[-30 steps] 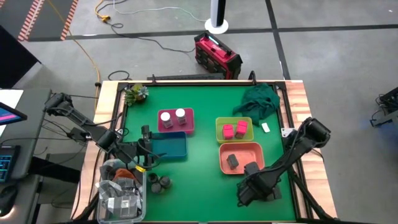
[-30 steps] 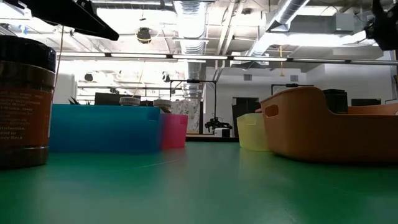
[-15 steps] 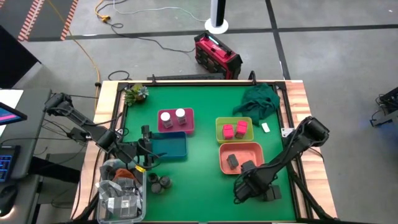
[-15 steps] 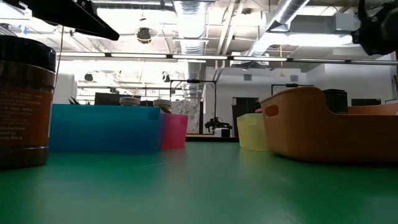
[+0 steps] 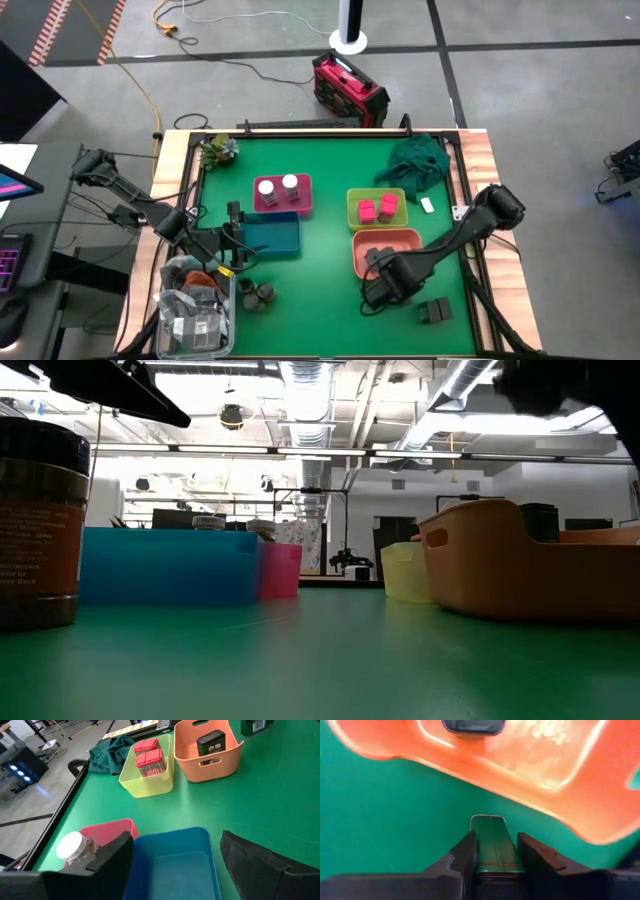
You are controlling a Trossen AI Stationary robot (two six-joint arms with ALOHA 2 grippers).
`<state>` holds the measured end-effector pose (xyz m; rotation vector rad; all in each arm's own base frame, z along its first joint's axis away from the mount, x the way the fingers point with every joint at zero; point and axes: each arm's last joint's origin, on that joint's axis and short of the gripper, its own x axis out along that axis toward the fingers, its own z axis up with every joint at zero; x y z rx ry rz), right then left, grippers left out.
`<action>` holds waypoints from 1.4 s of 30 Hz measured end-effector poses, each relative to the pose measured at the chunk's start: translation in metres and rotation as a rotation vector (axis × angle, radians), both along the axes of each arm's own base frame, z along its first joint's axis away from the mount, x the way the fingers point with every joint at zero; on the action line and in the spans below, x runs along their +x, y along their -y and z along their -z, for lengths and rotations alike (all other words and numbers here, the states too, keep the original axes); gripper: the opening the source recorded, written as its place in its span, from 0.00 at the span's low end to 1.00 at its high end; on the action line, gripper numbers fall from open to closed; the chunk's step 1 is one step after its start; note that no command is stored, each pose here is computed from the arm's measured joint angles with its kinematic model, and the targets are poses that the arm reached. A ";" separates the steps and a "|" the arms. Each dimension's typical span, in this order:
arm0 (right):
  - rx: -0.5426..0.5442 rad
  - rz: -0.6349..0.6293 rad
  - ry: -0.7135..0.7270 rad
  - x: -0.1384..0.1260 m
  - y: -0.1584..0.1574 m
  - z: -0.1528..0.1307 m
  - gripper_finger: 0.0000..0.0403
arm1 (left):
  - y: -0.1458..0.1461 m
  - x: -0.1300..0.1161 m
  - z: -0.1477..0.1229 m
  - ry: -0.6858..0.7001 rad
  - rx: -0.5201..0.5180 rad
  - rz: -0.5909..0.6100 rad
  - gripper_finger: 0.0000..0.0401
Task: Sort spices by type
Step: Put the left black seasoning can into the orange bin
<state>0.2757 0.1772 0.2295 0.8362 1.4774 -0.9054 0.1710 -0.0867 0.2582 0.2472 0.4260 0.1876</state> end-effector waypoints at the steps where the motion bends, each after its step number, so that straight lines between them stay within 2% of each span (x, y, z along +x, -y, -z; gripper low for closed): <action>1: -0.007 -0.005 -0.011 0.000 0.002 -0.005 0.37 | 0.000 0.000 0.000 0.000 0.000 0.000 0.71; 7: -0.032 -0.026 -0.058 0.006 0.018 -0.038 0.40 | 0.000 0.000 0.000 0.001 -0.001 0.000 0.71; 13: -0.084 -0.051 -0.067 0.016 0.047 -0.044 0.37 | 0.000 0.000 0.000 0.003 -0.008 -0.003 0.71; 20: -0.130 -0.102 -0.092 0.025 0.078 -0.030 0.41 | 0.000 0.000 0.000 0.003 -0.008 -0.003 0.71; 28: -0.108 -0.126 -0.065 0.032 0.101 0.006 0.38 | -0.001 -0.001 0.002 -0.021 0.006 -0.003 0.71; 34: -0.095 -0.118 -0.032 0.035 0.106 0.017 0.45 | -0.001 -0.002 0.003 -0.033 0.010 -0.006 0.71; 42: -0.094 -0.117 -0.059 0.031 0.106 0.016 0.51 | -0.001 -0.002 0.003 -0.032 0.007 -0.007 0.71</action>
